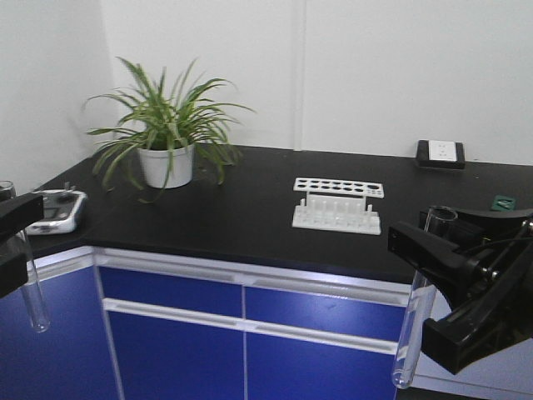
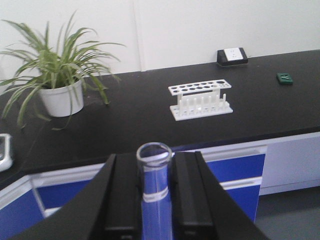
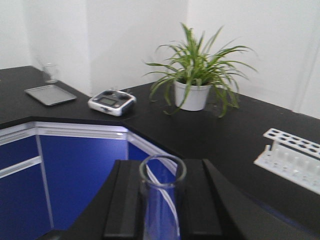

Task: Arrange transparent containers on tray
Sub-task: 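Drive the base to the yellow tray holding both tubes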

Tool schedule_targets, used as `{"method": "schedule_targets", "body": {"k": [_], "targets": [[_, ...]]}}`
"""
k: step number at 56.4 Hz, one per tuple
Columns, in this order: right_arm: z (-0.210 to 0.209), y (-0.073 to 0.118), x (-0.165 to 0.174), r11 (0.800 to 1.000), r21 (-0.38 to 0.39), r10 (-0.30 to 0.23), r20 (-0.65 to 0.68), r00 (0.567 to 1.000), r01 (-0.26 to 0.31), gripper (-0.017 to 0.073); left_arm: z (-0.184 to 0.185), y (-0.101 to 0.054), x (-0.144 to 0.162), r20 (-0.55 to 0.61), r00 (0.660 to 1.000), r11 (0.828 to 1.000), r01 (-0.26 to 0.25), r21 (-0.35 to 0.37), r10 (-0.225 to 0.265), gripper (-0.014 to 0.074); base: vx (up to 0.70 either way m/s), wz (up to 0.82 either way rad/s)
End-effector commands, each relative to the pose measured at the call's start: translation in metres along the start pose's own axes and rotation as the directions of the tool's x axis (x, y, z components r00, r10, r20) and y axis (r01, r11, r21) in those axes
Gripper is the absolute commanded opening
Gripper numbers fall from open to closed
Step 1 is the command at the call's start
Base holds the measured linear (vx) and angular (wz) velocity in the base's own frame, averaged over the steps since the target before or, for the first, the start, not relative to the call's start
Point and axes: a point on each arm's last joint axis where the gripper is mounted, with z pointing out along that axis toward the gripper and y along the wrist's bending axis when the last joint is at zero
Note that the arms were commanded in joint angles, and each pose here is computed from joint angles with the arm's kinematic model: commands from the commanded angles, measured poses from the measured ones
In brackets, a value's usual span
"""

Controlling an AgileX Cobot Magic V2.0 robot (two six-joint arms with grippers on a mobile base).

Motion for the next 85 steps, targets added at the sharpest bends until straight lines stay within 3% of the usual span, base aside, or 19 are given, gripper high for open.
{"method": "schedule_targets", "body": {"k": [1, 48, 85], "targets": [[-0.0062, -0.0029, -0.0189, 1.000, 0.025, -0.014, 0.120, 0.993, 0.011, -0.0009, -0.0074, -0.0022, -0.0194, 0.127, 0.992, 1.000, 0.011, 0.018, -0.013, -0.0003, -0.38, 0.29], [-0.0062, -0.0029, -0.0189, 1.000, 0.025, -0.014, 0.120, 0.993, 0.011, -0.0009, -0.0077, -0.0022, -0.0194, 0.127, 0.992, 1.000, 0.011, 0.018, -0.013, -0.0003, -0.32, 0.44], [-0.0062, -0.0029, -0.0189, 1.000, 0.025, -0.014, 0.120, 0.993, 0.011, -0.0009, -0.0077, -0.0022, -0.0194, 0.127, 0.992, 1.000, 0.011, 0.018, -0.013, -0.0003, -0.13, 0.46]]}}
